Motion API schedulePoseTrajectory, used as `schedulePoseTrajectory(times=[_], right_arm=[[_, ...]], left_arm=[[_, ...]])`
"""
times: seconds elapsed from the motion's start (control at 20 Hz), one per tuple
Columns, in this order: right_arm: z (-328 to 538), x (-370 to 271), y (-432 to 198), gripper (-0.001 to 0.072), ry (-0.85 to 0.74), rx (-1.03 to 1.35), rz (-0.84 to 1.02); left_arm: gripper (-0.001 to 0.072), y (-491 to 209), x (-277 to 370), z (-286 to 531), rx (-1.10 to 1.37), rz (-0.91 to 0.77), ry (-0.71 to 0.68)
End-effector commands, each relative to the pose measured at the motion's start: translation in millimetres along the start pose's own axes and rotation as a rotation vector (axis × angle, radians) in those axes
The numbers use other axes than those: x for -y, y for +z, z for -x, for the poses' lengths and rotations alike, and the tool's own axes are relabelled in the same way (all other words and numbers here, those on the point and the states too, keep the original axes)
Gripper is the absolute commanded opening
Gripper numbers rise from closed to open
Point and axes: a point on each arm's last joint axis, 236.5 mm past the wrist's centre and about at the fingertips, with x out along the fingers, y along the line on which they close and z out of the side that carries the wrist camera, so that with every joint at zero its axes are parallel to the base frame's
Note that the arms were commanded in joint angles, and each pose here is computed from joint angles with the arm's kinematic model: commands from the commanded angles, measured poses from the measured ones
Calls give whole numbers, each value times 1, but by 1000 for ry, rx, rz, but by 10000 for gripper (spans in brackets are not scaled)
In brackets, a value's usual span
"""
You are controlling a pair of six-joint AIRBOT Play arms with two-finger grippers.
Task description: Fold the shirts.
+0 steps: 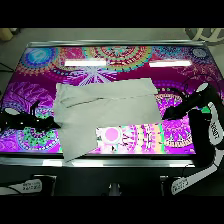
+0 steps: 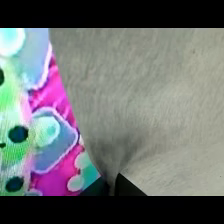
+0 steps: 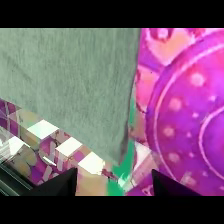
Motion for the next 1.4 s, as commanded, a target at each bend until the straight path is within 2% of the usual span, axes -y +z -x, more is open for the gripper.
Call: schedulePoseTrajectory(times=[0.0, 0.1, 0.2, 0.35, 0.45, 0.5, 0.55, 0.75, 0.85, 1.0, 1.1, 1.2, 1.25, 1.35], right_arm=[[-10, 0, 4, 482, 19, 28, -49], [-10, 1, 7, 481, 17, 39, -67], [-15, -4, 9, 435, 10, 26, -54], [-30, -15, 22, 419, -29, 17, -18], [-38, -22, 25, 302, -46, -3, -4], [-41, -26, 25, 145, -51, -13, 7], [-42, -28, 24, 24, -49, -22, 10], [3, -47, 38, 21, -94, 84, 95], [75, -68, 63, 21, -214, 270, 234], [250, -153, 79, 22, -523, 706, 470], [388, -248, 38, 23, -792, 1101, 655], [491, -340, -52, 22, -1034, 1477, 754], [517, -371, -98, 22, -1104, 1611, 762], [529, -400, -153, 22, -1140, 1720, 753]], left_arm=[[29, 1, 1, 2, 6, -4, -1], [29, 1, 1, 2, 6, -4, -1], [29, 1, 1, 2, 7, -4, -1], [29, 1, 1, 2, 8, -4, -1], [29, 1, 1, 2, 9, -3, 0], [29, 3, 1, 3, 12, -6, 1], [29, 6, 3, 6, 20, -13, 1], [27, 49, 38, 62, 157, -139, 10], [26, 84, 85, 137, 363, -252, 39], [27, 96, 209, 314, 855, -454, 31], [27, 42, 304, 440, 1227, -639, -9], [27, -46, 370, 534, 1558, -793, -24], [27, -87, 388, 560, 1671, -839, -38], [27, -149, 406, 578, 1782, -902, -50]])
